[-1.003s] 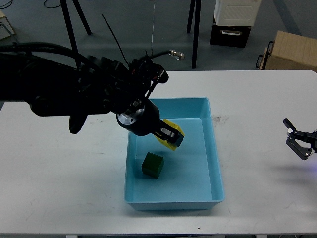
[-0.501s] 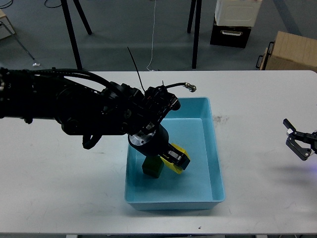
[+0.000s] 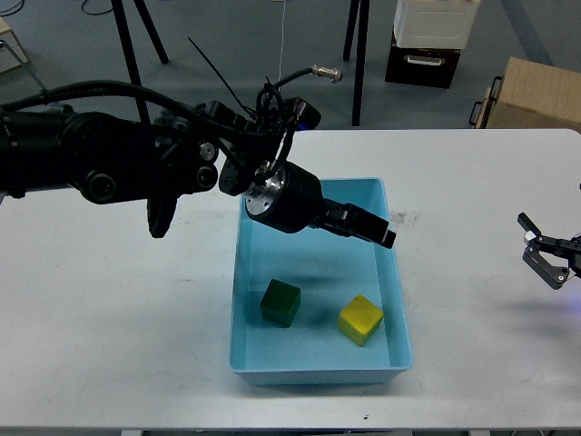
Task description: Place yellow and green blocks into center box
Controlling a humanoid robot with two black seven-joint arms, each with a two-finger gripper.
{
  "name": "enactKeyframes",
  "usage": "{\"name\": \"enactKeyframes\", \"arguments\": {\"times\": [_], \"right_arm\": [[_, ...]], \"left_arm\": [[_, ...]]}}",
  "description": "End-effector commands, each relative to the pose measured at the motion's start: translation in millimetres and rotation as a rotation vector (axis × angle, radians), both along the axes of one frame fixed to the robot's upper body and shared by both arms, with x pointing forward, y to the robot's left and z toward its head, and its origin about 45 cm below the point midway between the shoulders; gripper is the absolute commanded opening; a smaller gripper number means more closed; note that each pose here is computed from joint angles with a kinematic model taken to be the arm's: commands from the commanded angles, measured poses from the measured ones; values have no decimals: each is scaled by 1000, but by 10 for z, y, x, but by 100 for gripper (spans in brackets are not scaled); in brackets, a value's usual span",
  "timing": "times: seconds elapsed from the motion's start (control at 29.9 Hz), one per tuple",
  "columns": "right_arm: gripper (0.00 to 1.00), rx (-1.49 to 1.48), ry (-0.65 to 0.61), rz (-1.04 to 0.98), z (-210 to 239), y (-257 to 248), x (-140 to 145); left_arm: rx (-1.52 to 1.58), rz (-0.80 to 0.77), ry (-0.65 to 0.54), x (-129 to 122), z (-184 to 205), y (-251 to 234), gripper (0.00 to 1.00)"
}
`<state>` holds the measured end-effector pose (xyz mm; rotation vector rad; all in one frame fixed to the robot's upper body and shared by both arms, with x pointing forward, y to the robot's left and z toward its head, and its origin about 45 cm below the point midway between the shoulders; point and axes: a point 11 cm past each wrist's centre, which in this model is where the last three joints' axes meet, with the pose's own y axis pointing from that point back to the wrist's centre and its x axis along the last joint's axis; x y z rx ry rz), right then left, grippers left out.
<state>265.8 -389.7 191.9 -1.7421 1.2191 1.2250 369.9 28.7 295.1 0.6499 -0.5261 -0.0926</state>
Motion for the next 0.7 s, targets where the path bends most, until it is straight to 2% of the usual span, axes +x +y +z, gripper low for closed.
{"name": "enactKeyframes", "arguments": {"times": [0.0, 0.07, 0.17, 0.27, 0.33, 0.5, 0.6, 0.67], "right_arm": [[100, -64, -22, 31, 47, 47, 71], [100, -114, -24, 49, 42, 67, 86], [100, -177, -23, 68, 18, 80, 97], [100, -190, -20, 56, 5, 27, 146], [100, -193, -22, 35, 4, -34, 216], [100, -97, -47, -2, -55, 112, 305], [100, -60, -57, -16, -79, 188, 315], [100, -40, -60, -43, -106, 197, 294]], "left_arm": [[-296, 142, 13, 324, 423, -39, 98], [-444, 233, 57, 487, 540, 86, 98], [-723, 417, 92, 827, 876, 548, 98], [-1001, 566, 205, 933, 889, 1020, 98], [-1160, 644, 240, 936, 902, 1409, 99], [-1533, 832, 299, 710, 634, 2332, 99], [-1714, 916, 329, 407, 344, 2644, 99], [-1815, 954, 347, 115, 155, 2760, 99]]}}
